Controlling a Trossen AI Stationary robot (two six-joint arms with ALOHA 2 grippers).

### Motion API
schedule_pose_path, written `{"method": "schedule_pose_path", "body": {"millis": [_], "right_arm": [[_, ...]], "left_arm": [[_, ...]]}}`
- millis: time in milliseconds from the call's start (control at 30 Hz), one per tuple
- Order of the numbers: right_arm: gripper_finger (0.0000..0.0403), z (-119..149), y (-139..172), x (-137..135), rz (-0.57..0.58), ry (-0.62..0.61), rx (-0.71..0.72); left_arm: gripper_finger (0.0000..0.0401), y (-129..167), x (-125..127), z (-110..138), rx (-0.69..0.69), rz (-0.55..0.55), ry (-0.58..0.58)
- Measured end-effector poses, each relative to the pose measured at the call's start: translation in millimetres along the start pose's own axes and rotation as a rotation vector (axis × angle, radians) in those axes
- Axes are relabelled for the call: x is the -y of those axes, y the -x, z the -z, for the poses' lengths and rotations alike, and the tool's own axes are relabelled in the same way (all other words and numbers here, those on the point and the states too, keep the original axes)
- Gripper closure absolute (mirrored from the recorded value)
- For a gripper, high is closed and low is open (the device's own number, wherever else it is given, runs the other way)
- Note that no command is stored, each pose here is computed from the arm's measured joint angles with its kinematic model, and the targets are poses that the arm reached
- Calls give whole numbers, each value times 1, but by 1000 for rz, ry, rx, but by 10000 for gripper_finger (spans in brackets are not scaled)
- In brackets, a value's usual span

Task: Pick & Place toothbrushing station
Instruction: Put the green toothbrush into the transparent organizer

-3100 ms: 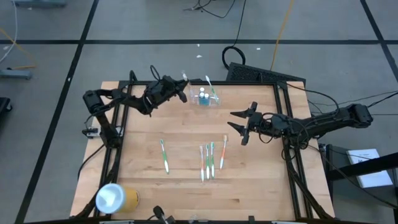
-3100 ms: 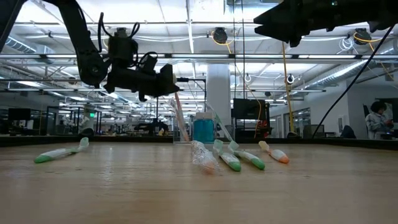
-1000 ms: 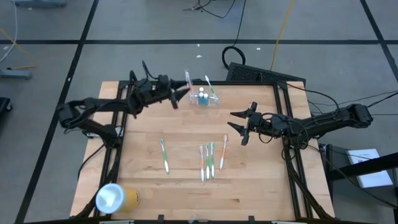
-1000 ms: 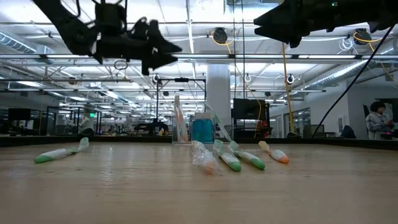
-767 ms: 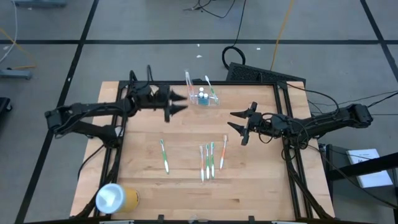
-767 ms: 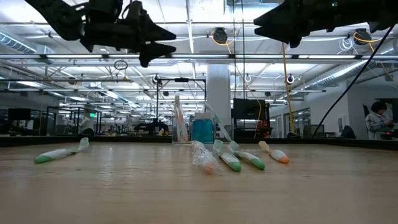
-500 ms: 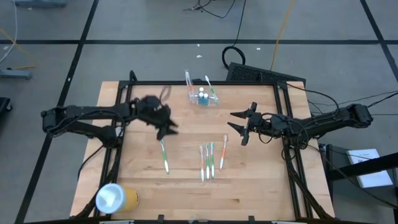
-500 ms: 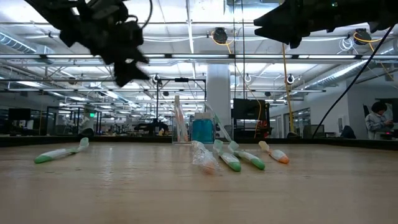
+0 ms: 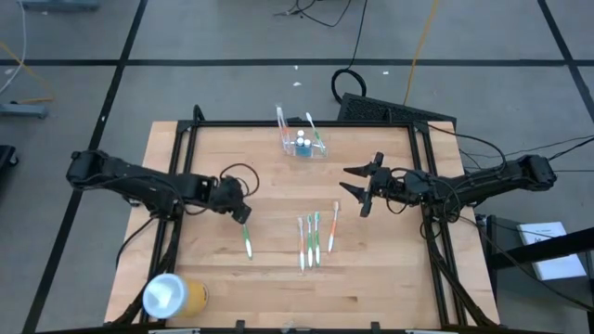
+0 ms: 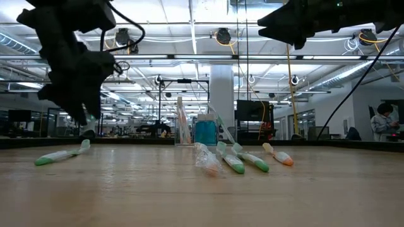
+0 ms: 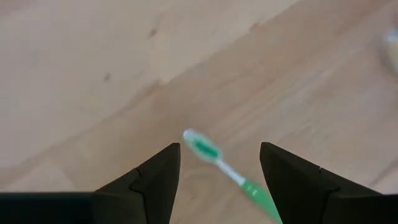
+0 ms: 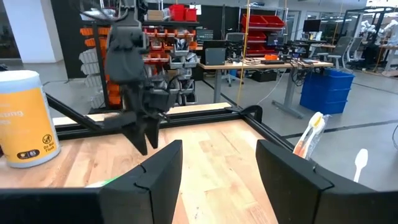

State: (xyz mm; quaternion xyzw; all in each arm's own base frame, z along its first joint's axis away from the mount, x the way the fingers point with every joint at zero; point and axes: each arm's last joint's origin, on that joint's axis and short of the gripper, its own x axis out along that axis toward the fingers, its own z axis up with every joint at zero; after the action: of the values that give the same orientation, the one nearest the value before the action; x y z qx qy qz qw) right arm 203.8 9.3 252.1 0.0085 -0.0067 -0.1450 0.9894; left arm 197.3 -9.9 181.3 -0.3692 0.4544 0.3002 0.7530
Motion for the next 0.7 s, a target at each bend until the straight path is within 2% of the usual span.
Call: {"method": "schedule_pose_path", "body": {"millis": [467,700], "right_arm": [[206,1,0,0,0,-6,-6],[206,1,0,0,0,-6,-6]], "left_arm": [[171,-50,7,17,-110,-197,119],[171,-58,5,16,-120,-241,162]]}}
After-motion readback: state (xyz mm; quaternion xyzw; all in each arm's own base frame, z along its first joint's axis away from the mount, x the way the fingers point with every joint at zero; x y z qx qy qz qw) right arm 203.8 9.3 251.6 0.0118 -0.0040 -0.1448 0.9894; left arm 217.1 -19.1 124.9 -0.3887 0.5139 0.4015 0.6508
